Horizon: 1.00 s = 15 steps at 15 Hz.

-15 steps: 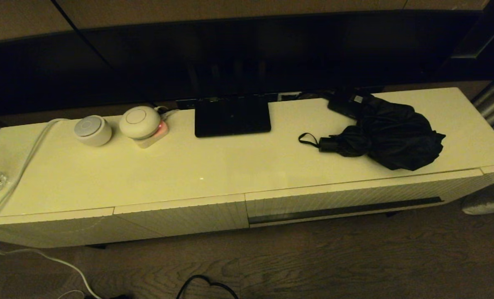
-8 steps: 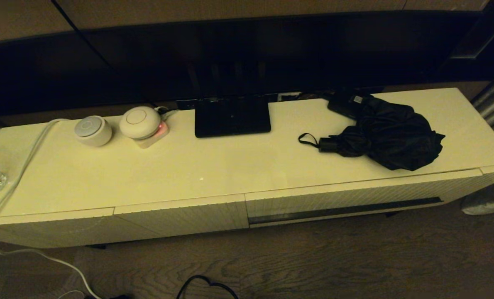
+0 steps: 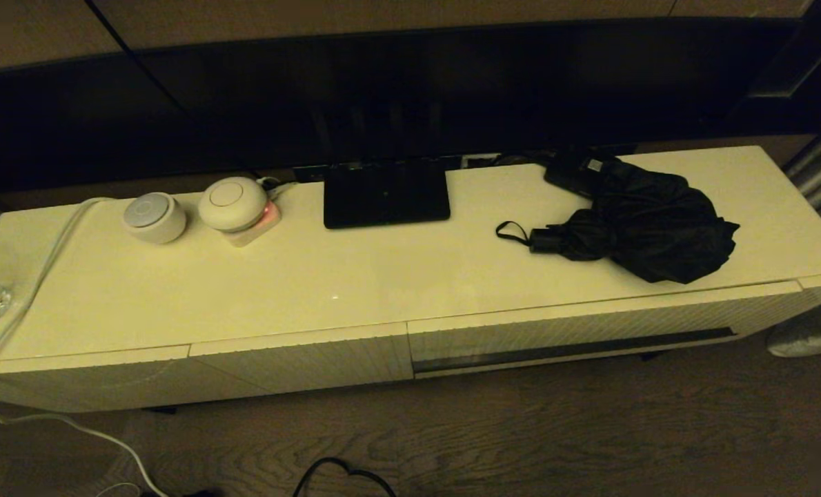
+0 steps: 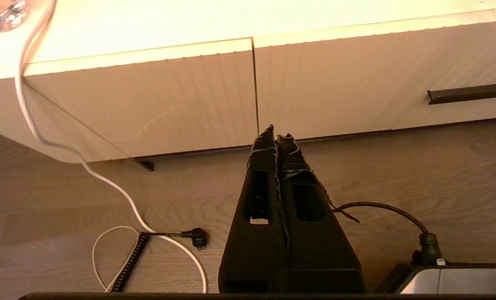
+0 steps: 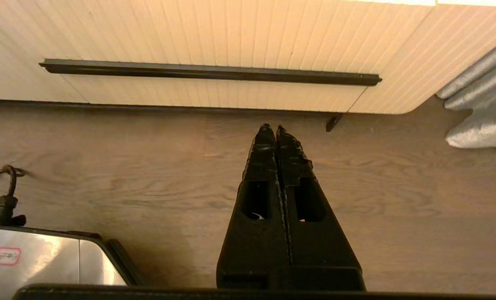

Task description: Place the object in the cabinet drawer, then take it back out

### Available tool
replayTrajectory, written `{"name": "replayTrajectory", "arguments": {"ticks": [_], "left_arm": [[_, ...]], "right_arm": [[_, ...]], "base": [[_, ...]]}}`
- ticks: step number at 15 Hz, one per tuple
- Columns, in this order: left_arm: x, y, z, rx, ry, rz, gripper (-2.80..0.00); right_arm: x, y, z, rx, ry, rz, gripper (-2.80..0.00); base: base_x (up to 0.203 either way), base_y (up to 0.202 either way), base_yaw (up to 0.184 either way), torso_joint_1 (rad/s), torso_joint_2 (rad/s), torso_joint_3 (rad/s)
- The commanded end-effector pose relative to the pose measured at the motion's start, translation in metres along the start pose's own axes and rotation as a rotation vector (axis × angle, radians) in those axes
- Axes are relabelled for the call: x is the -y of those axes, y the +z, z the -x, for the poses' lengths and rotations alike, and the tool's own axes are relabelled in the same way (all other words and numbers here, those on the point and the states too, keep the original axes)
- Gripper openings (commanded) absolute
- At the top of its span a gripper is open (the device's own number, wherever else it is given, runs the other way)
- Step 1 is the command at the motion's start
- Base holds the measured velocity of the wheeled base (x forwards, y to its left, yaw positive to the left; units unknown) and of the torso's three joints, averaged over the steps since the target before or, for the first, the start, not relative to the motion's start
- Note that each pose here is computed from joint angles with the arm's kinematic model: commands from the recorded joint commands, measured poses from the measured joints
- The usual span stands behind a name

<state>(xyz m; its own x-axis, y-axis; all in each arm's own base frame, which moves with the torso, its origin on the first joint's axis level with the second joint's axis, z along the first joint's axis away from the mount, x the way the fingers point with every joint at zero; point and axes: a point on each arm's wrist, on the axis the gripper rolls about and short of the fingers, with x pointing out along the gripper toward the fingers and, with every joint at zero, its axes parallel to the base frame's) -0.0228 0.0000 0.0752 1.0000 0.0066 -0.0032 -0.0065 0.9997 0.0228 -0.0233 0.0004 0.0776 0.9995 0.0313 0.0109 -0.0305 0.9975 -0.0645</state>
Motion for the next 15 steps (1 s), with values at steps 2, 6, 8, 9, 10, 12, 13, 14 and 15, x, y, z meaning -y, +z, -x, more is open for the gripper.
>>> {"name": "replayTrajectory", "arguments": {"ticks": [2,6,8,9,10,12,13,14,15], "left_arm": [[0.0000,-0.0008,-0.0002,-0.003,0.001,0.000,-2.80],[0.0000,-0.0008,-0.0002,-0.003,0.001,0.000,-2.80],[0.0000,-0.0008,-0.0002,-0.003,0.001,0.000,-2.80],[0.0000,-0.0008,-0.0002,-0.003,0.001,0.000,-2.80],[0.0000,-0.0008,-0.0002,-0.003,0.001,0.000,-2.80],[0.0000,-0.0008,-0.0002,-0.003,0.001,0.000,-2.80],[0.0000,-0.0008,-0.0002,-0.003,0.001,0.000,-2.80],[0.0000,-0.0008,-0.0002,-0.003,0.001,0.000,-2.80],[0.0000,-0.0008,-0.0002,-0.003,0.001,0.000,-2.80]], "right_arm": [[-0.0002,-0.0029,-0.0004,-0.012,0.003,-0.002,-2.80],[-0.0001,-0.0025,-0.0004,-0.008,-0.003,-0.014,-2.80],[-0.0001,-0.0024,-0.0004,-0.008,-0.005,-0.018,-2.80],[-0.0001,-0.0021,-0.0003,-0.007,-0.005,-0.027,-2.80],[-0.0001,-0.0023,-0.0004,-0.006,-0.005,-0.025,-2.80],[-0.0001,-0.0023,-0.0005,-0.008,-0.005,-0.028,-2.80],[0.0000,-0.0024,-0.0005,-0.010,-0.007,-0.026,-2.80],[0.0000,-0.0024,-0.0005,-0.010,-0.006,-0.028,-2.80],[0.0000,-0.0018,-0.0005,-0.008,-0.005,-0.029,-2.80]], "base": [[0.000,0.000,0.000,0.000,0.00,0.000],[0.000,0.000,0.000,0.000,0.00,0.000],[0.000,0.000,0.000,0.000,0.00,0.000],[0.000,0.000,0.000,0.000,0.00,0.000],[0.000,0.000,0.000,0.000,0.00,0.000],[0.000,0.000,0.000,0.000,0.00,0.000],[0.000,0.000,0.000,0.000,0.00,0.000],[0.000,0.000,0.000,0.000,0.00,0.000],[0.000,0.000,0.000,0.000,0.00,0.000]]}}
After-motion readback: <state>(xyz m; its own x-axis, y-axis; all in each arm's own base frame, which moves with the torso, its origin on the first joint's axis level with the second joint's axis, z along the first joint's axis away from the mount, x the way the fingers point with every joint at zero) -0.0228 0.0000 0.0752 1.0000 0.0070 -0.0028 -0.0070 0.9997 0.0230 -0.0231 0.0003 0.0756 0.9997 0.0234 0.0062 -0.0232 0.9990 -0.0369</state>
